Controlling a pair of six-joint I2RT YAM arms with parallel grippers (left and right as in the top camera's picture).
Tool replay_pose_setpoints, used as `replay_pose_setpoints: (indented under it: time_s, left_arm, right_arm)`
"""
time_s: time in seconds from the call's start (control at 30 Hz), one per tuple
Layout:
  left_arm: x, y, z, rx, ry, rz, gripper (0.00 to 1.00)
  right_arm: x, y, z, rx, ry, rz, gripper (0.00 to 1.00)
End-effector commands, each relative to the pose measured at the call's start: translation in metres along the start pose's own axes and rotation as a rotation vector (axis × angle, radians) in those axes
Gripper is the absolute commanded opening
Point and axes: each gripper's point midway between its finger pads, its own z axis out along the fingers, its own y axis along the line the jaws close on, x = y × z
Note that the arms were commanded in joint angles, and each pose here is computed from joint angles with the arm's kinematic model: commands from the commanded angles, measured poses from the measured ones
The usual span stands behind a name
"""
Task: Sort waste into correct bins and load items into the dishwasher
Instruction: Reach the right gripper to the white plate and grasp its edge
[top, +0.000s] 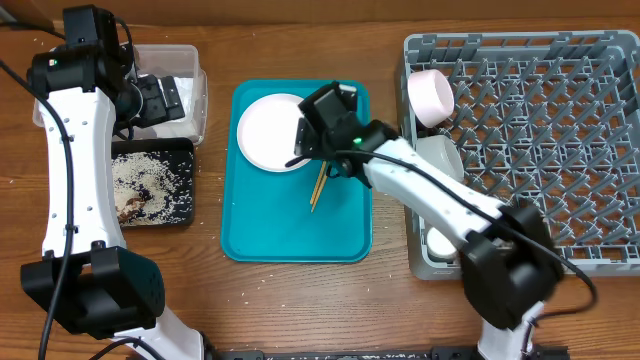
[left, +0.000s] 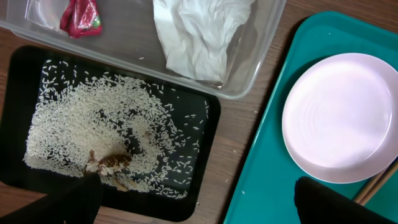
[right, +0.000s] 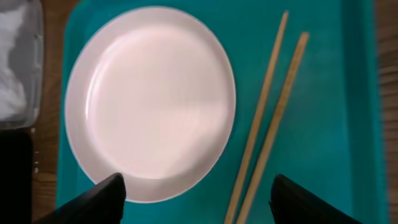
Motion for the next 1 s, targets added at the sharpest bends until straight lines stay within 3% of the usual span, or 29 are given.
replay_pose_setpoints:
  time_s: [0.0,0.53,0.77,0.87,0.9,0.97]
  left_arm:
    - [-0.001,0.003,-0.001,-0.007,-0.004,0.017,1.0]
    - [-0.001,0.003,-0.001,-0.007,-0.004,0.017,1.0]
    - [-0.001,0.003,-0.001,-0.007,-0.004,0.017,1.0]
    - [-0.001,0.003,-0.001,-0.007,-0.004,0.017,1.0]
    - [-0.001,0.003,-0.001,-0.007,-0.004,0.017,1.0]
    - [-0.001,0.003,-0.001,-0.007,-0.004,0.017,1.0]
  right_arm:
    - [0.021,0.002,0.023,-0.033,0.078,-0.006,0.73]
    - [0.041,0.001,0.066,-0.049,0.127,0.036,0.6]
    - [0.056,-0.014,0.083,0.006,0.163,0.033,0.38]
    - [0.066,-0.022,0.088,0.035,0.197,0.03,0.1]
    - [0.068,-0.024,0.087,0.044,0.203,0.029,0.04]
    - [0.068,-0.025,0.085,0.052,0.21,0.027,0.04]
